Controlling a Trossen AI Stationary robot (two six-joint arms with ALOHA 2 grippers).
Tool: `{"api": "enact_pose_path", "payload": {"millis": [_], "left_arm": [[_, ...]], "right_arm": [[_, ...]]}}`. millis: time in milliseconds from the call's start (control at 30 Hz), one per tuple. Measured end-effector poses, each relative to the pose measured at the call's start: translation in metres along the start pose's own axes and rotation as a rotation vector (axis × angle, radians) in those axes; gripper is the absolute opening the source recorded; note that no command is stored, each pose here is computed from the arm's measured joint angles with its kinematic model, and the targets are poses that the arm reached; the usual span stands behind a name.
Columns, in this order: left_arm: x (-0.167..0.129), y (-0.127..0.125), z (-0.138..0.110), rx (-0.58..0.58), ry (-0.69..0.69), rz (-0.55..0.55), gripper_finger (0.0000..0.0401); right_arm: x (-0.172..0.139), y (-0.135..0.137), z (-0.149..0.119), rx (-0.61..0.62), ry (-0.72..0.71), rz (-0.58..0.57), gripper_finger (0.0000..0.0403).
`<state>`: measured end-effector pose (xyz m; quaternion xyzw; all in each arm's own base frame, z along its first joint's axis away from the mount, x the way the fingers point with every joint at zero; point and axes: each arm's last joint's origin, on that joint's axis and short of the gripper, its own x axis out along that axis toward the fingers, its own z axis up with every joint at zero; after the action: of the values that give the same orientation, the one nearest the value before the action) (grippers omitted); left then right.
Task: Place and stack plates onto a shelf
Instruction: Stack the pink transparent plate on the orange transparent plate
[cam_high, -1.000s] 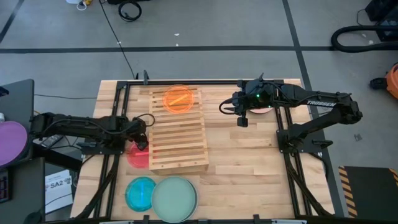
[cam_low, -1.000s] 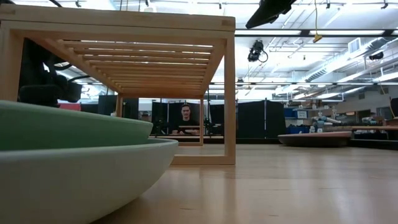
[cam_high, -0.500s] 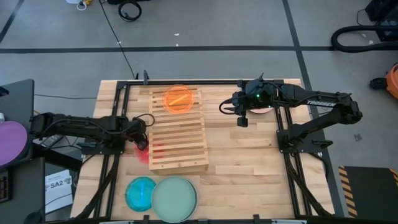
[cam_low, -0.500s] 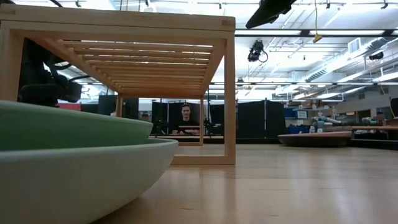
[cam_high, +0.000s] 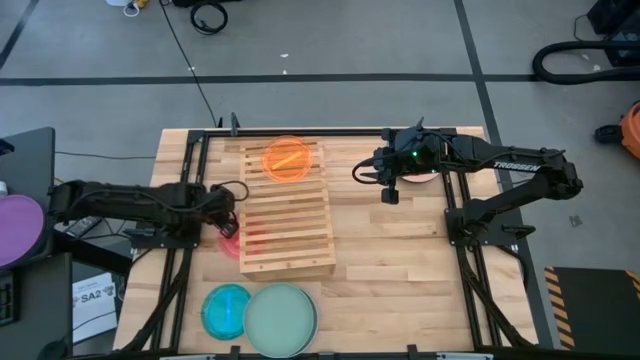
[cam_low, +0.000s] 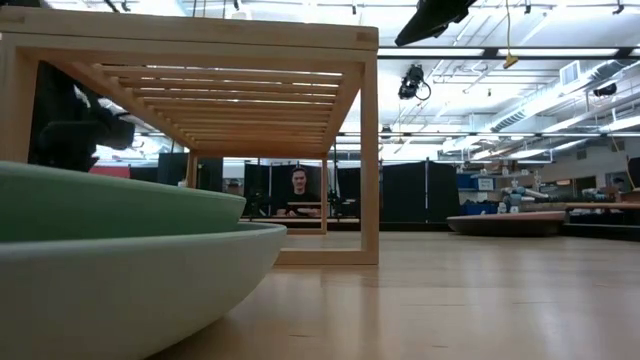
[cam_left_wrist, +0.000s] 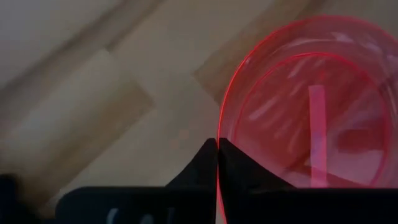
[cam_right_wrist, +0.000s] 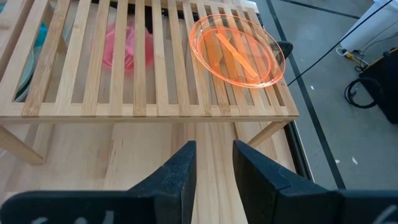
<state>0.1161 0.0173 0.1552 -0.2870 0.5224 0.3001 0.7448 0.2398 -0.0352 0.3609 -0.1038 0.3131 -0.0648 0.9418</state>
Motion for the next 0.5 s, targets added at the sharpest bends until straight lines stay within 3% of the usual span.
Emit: {"api": "enact_pose_path", "payload": {"millis": [500], "left_arm": [[-0.06,0.002,0.016,-0.098,-0.039,0.229,0.0004]], "right_arm": [[0.0,0.0,0.0,0.0,0.0,0.0,0.011]]}}
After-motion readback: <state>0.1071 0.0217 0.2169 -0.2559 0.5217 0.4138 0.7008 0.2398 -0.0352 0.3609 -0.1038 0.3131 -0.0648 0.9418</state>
